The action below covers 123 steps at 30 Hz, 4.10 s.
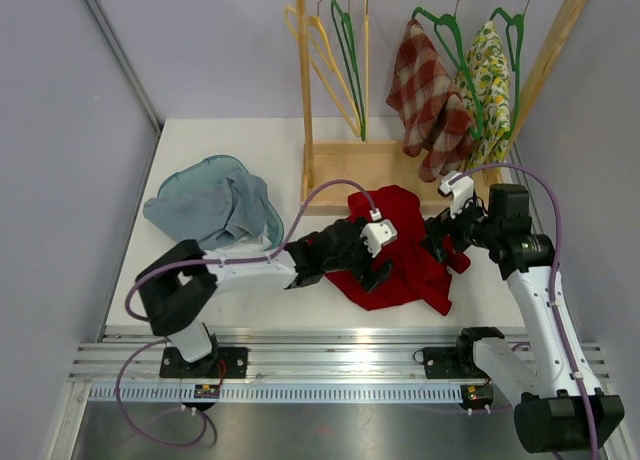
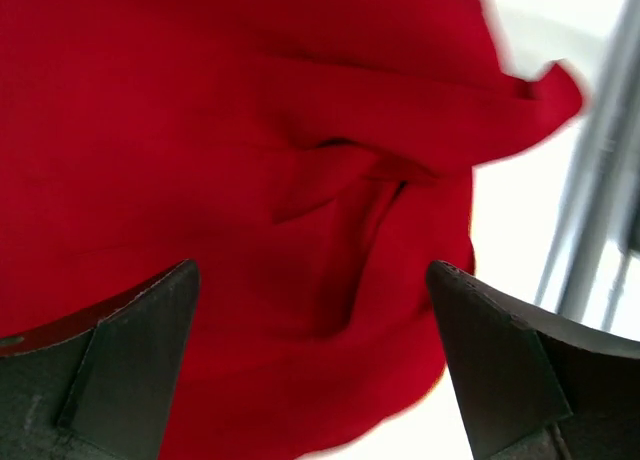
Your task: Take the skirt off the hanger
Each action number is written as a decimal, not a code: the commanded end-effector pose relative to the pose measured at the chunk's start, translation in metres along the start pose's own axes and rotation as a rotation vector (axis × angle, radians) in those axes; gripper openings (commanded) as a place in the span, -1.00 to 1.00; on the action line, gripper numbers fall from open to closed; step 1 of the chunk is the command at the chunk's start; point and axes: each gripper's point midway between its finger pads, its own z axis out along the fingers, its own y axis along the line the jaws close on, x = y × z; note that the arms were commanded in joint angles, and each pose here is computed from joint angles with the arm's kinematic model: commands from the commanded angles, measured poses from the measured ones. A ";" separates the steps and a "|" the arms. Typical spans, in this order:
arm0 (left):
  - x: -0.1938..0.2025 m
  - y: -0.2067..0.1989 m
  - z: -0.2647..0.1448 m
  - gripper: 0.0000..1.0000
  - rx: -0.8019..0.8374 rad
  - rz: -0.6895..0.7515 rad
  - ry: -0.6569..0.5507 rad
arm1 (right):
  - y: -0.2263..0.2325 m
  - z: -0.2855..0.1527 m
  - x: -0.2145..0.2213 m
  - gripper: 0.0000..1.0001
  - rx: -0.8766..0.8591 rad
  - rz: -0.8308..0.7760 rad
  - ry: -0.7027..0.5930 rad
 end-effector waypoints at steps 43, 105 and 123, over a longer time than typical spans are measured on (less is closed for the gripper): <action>-0.243 0.141 -0.468 -1.00 -1.300 0.124 -0.634 | -0.052 -0.012 -0.015 0.99 0.212 0.198 -0.158; 0.059 0.308 -0.302 -0.19 -1.256 -0.921 -0.232 | -0.043 -0.026 -0.022 0.99 0.179 0.165 -0.204; -0.064 0.171 -0.334 0.98 -0.697 -0.333 -0.484 | 0.029 -0.127 -0.128 0.98 -0.083 0.059 -0.224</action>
